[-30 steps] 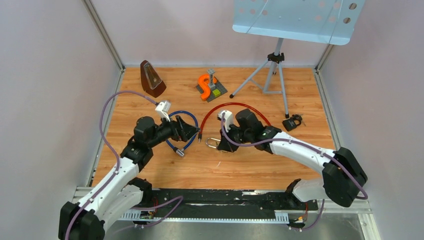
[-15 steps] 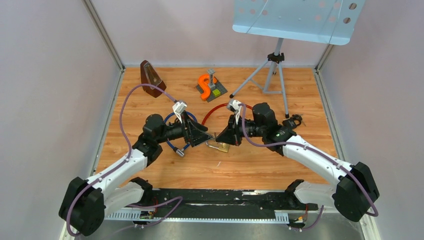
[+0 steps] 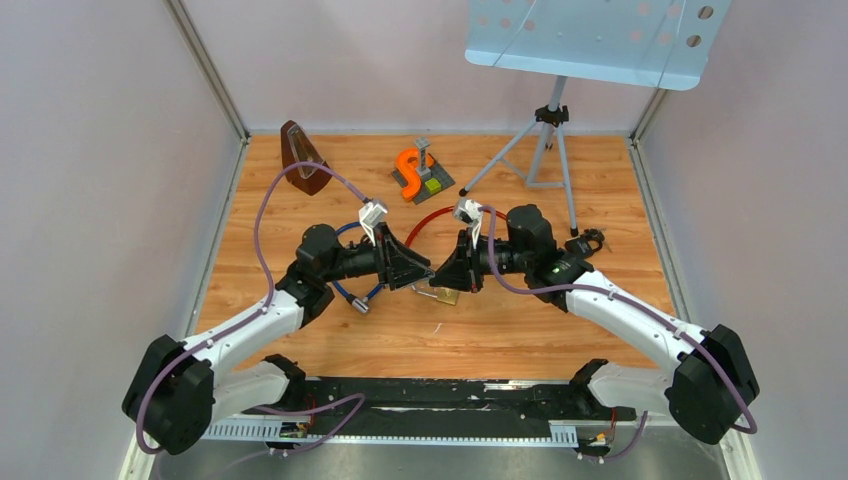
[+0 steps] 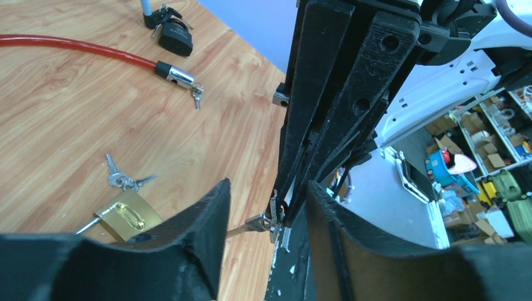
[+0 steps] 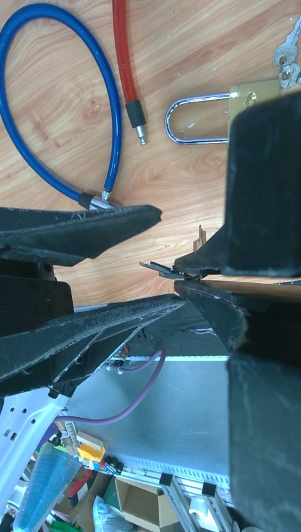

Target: Unlock with the key

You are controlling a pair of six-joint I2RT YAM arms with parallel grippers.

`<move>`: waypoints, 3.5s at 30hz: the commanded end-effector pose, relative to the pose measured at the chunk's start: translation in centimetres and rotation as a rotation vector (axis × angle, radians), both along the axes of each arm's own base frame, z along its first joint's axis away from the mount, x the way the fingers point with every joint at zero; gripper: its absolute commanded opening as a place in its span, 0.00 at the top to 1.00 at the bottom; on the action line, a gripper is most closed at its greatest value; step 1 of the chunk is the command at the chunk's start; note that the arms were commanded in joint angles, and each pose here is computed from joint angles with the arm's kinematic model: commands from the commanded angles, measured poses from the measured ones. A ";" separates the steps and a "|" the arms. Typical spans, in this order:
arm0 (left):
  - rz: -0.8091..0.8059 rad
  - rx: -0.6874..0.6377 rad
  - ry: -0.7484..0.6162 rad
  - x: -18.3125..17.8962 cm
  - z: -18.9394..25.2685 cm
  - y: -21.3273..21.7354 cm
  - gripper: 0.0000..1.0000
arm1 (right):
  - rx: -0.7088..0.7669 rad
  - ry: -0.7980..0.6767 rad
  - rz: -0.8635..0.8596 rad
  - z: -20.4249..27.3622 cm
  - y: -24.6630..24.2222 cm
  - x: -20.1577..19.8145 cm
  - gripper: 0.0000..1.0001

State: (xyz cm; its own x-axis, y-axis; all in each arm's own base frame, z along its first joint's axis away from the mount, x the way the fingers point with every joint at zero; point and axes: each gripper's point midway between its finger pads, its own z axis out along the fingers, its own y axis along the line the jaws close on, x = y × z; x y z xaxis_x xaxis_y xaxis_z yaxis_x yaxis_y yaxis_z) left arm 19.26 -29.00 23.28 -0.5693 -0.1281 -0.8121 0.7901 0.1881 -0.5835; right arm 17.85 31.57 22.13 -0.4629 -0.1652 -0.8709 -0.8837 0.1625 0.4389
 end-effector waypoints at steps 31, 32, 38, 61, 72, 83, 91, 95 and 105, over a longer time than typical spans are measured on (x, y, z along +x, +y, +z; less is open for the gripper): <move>0.183 -0.598 -0.227 3.3 14.0 1.1 1.00 | 0.477 -0.276 -0.491 11.3 -4.5 4.4 0.60; 0.166 -0.617 -0.215 3.2 14.2 0.9 1.00 | 0.518 -0.264 -0.497 11.9 -4.5 4.6 0.60; 0.141 -0.650 -0.215 2.7 15.3 0.4 1.00 | 0.598 -0.233 -0.518 13.3 -4.1 5.5 0.62; 0.164 -0.726 -0.149 2.7 16.9 0.5 1.00 | 0.720 -0.201 -0.364 15.1 -2.6 3.9 0.66; 0.146 -0.737 -0.143 2.2 17.3 0.1 1.00 | 0.732 -0.183 -0.347 14.8 -2.2 4.0 0.82; 0.137 -0.740 -0.132 2.0 17.3 -0.2 1.00 | 0.774 -0.202 -0.348 15.4 -2.6 3.8 0.85; 0.156 -0.750 -0.125 2.1 17.2 0.0 1.00 | 0.795 -0.201 -0.352 15.8 -2.9 3.6 0.79; 0.158 -0.752 -0.125 2.1 17.3 0.1 1.00 | 0.798 -0.202 -0.350 15.9 -3.0 3.5 0.75; 0.167 -0.757 -0.123 2.2 17.3 0.2 1.00 | 0.795 -0.192 -0.347 15.8 -2.9 3.6 0.69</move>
State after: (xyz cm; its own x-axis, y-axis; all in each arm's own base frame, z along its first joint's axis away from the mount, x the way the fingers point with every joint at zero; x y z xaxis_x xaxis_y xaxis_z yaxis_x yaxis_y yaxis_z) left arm 22.23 -29.48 38.21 -0.4417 -0.7110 -0.5472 0.8236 -0.0796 -0.5615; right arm 21.75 29.31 36.40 -0.2390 0.6058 -0.7589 -0.8973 0.1608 0.4110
